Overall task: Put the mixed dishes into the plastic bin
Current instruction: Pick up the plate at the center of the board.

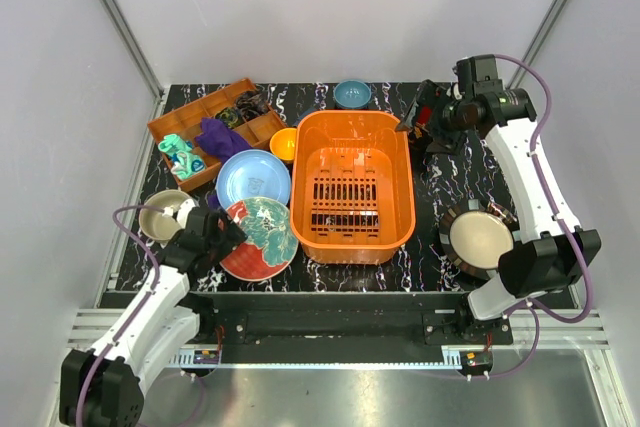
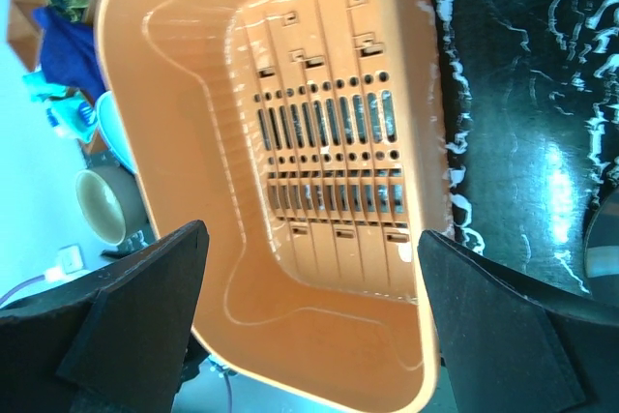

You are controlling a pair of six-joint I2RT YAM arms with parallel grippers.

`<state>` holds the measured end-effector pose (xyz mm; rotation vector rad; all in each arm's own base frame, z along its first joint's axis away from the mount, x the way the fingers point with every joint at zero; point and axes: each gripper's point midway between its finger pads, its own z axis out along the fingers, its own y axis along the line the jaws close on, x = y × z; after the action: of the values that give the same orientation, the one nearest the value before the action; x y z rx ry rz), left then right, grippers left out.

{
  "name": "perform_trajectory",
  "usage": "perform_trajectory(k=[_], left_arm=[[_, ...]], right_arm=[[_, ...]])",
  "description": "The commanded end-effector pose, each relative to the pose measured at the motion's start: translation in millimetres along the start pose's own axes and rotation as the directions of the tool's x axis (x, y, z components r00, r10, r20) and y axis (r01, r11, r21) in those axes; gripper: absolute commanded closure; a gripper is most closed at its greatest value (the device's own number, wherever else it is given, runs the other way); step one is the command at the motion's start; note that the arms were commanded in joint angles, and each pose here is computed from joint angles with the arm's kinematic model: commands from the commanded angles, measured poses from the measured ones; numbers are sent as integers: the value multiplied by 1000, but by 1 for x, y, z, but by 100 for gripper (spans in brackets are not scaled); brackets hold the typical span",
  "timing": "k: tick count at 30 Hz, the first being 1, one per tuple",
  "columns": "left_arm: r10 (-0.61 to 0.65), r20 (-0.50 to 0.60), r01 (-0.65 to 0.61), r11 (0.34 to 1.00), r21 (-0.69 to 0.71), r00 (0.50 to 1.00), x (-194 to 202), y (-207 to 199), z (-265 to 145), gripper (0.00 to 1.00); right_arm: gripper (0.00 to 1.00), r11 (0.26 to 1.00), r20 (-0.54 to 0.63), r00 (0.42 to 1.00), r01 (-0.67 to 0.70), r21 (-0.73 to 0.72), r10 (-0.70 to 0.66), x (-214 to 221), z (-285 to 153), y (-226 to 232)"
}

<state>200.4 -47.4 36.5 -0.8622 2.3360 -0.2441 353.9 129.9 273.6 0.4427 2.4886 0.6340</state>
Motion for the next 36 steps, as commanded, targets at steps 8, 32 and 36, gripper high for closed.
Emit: perform_trajectory(k=[8, 32, 36], left_arm=[[-34, 20, 29, 973, 227, 999, 6, -32, 7, 14], [-31, -20, 36, 950, 311, 999, 18, -38, -3, 100], [-28, -4, 28, 952, 306, 1000, 10, -42, -11, 100]], right_arm=[[0, 996, -9, 999, 38, -77, -39, -1, -15, 39], [1, 996, -35, 999, 38, -82, -41, 13, -7, 46], [0, 996, -30, 999, 35, -87, -38, 13, -6, 46]])
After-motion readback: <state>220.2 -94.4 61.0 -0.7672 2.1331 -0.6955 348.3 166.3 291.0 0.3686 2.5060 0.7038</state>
